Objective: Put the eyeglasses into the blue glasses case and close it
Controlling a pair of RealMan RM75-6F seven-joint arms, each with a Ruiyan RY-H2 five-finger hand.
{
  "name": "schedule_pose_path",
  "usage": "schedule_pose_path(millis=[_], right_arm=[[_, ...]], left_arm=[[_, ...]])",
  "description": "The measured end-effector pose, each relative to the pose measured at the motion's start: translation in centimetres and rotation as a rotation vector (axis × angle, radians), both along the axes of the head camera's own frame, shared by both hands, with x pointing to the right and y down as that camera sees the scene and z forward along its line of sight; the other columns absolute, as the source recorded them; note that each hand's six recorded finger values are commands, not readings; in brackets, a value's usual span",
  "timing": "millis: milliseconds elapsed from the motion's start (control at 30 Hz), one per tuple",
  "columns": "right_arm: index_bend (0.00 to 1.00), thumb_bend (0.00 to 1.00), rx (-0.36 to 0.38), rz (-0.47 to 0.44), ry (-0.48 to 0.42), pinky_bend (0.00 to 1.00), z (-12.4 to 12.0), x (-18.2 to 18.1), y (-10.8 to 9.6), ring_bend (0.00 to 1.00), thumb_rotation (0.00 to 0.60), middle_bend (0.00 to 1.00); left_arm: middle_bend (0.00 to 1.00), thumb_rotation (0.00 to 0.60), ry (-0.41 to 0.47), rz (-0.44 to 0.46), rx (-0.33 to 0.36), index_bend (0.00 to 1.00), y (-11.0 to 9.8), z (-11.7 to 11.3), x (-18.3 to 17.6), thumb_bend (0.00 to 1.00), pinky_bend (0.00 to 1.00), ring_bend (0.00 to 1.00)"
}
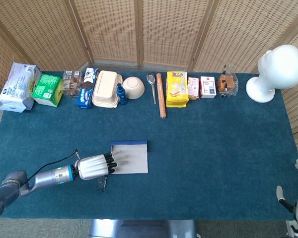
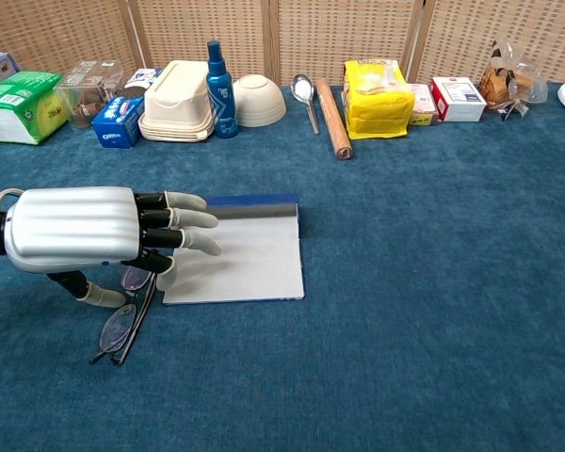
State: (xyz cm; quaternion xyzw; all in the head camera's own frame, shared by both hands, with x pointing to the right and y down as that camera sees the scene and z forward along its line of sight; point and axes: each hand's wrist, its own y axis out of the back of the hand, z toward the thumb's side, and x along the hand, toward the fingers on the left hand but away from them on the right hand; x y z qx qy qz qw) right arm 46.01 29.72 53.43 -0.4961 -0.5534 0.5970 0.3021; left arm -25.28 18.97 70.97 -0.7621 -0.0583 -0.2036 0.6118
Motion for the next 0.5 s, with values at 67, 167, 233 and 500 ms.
schedule_pose_path(millis=[67, 167, 233, 500], right_arm=[[0.00, 0.36, 0.000, 0.001, -0.001, 0.07, 0.00, 0.02, 0.04, 0.00, 0.600, 0.19], [0.00, 0.35, 0.001, 0.008, 0.001, 0.07, -0.07, 0.13, 0.12, 0.00, 0.600, 0.19], [0.00, 0.35, 0.004, 0.012, 0.000, 0.07, -0.17, 0.24, 0.17, 0.00, 0.600, 0.19], [0.00, 0.35, 0.007, 0.022, -0.003, 0.07, -0.34, 0.41, 0.31, 0.00, 0.600, 0.19]], left_arm=[[0.11, 0.600, 0.002, 0.001, 0.001, 0.40, 0.01, -0.03, 0.11, 0.19, 0.00, 0.00], [0.11, 0.600, 0.006, 0.003, 0.003, 0.45, 0.00, -0.10, 0.38, 0.20, 0.00, 0.00], [0.12, 0.600, 0.007, 0.008, 0.004, 0.50, 0.07, -0.10, 0.55, 0.21, 0.00, 0.00], [0.11, 0.600, -0.006, 0.021, 0.009, 0.53, 0.09, 0.01, 0.56, 0.26, 0.00, 0.00]])
